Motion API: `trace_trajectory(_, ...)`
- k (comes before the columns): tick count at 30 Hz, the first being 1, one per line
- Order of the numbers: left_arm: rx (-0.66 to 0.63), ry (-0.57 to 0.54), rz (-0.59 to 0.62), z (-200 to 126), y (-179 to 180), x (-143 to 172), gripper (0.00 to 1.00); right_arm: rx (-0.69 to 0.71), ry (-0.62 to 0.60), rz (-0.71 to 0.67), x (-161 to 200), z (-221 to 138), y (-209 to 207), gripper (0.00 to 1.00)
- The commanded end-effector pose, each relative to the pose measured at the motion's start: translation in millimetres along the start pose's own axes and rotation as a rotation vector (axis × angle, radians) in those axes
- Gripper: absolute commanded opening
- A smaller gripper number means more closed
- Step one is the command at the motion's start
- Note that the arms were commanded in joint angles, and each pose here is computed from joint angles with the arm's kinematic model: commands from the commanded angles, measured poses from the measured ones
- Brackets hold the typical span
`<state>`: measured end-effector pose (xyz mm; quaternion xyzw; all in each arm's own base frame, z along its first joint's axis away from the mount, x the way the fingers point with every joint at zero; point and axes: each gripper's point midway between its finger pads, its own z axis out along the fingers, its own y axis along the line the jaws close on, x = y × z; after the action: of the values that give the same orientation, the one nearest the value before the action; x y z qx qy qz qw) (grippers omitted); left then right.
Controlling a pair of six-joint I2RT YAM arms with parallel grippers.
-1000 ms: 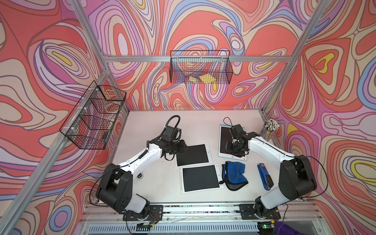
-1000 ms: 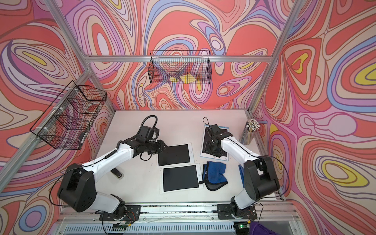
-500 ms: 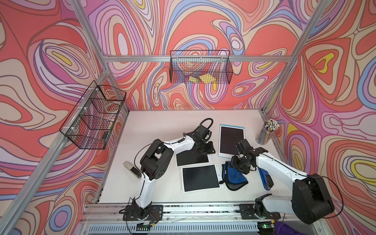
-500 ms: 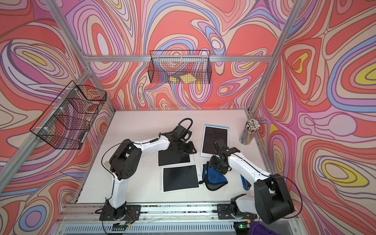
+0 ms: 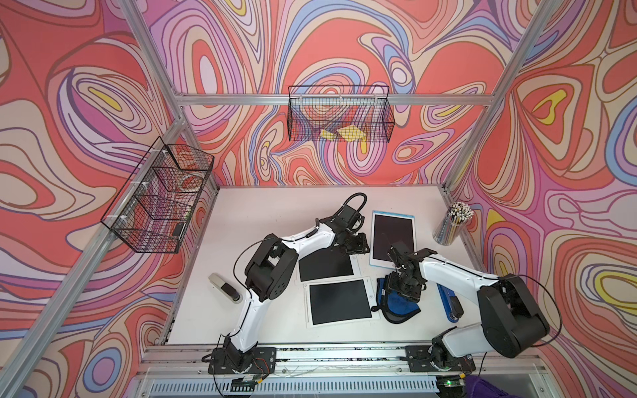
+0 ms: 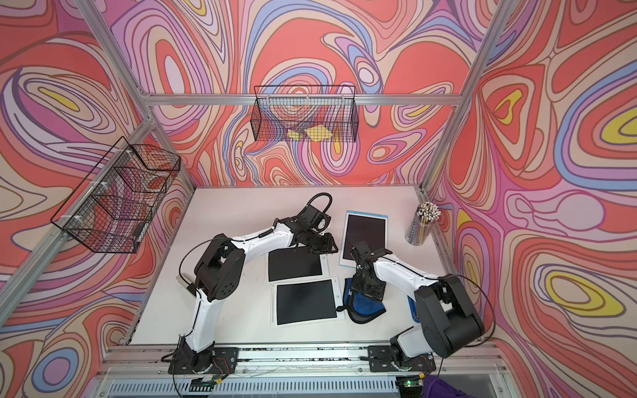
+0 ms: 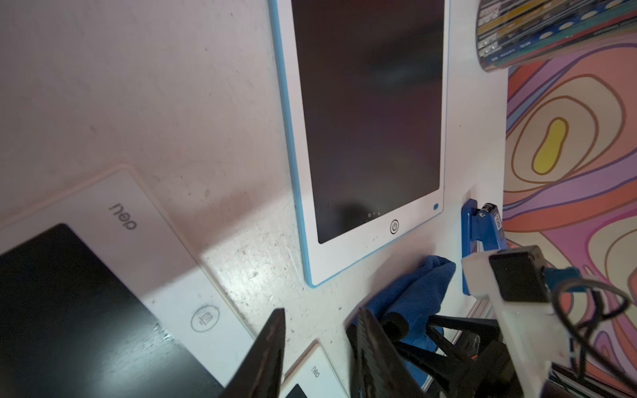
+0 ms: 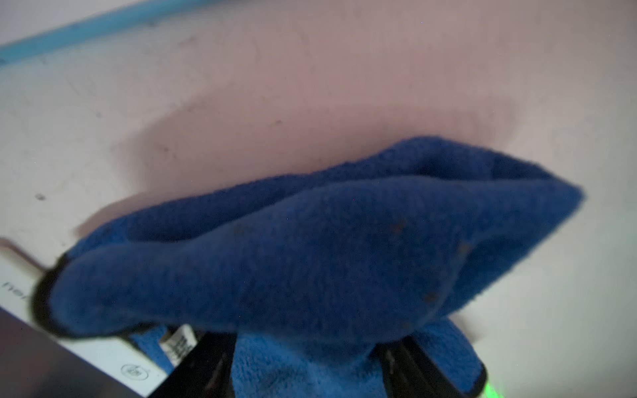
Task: Wipe the drawing tablet
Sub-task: Pick up the cleaning item at the center of the board, then move the drawing tablet to the center of the board.
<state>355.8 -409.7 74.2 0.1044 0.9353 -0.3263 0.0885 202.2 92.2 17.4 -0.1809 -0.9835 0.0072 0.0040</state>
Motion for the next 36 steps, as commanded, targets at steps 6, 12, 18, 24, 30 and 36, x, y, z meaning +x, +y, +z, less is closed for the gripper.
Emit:
trace_trajectory(6,-0.098,-0.004,0.044,-9,22,0,0.41,-0.033,0.097,-0.017,17,30,23,0.31)
trace_trajectory(12,-0.038,0.01,0.032,-9,19,-4,0.41,-0.092,0.026,0.011,-4,-6,24,0.0)
trace_trajectory(18,0.013,0.011,0.027,-5,6,-12,0.42,-0.066,-0.198,0.105,-71,-92,-23,0.0)
trace_trajectory(24,0.071,0.026,0.022,6,-5,-21,0.41,0.003,-0.305,0.212,-135,-116,-56,0.0)
trace_trajectory(30,0.073,0.047,0.029,13,-8,-25,0.41,0.217,-0.391,0.257,-177,-125,-87,0.0)
trace_trajectory(36,0.048,0.054,0.028,18,-1,-24,0.41,0.353,-0.358,0.218,-191,-101,-101,0.0)
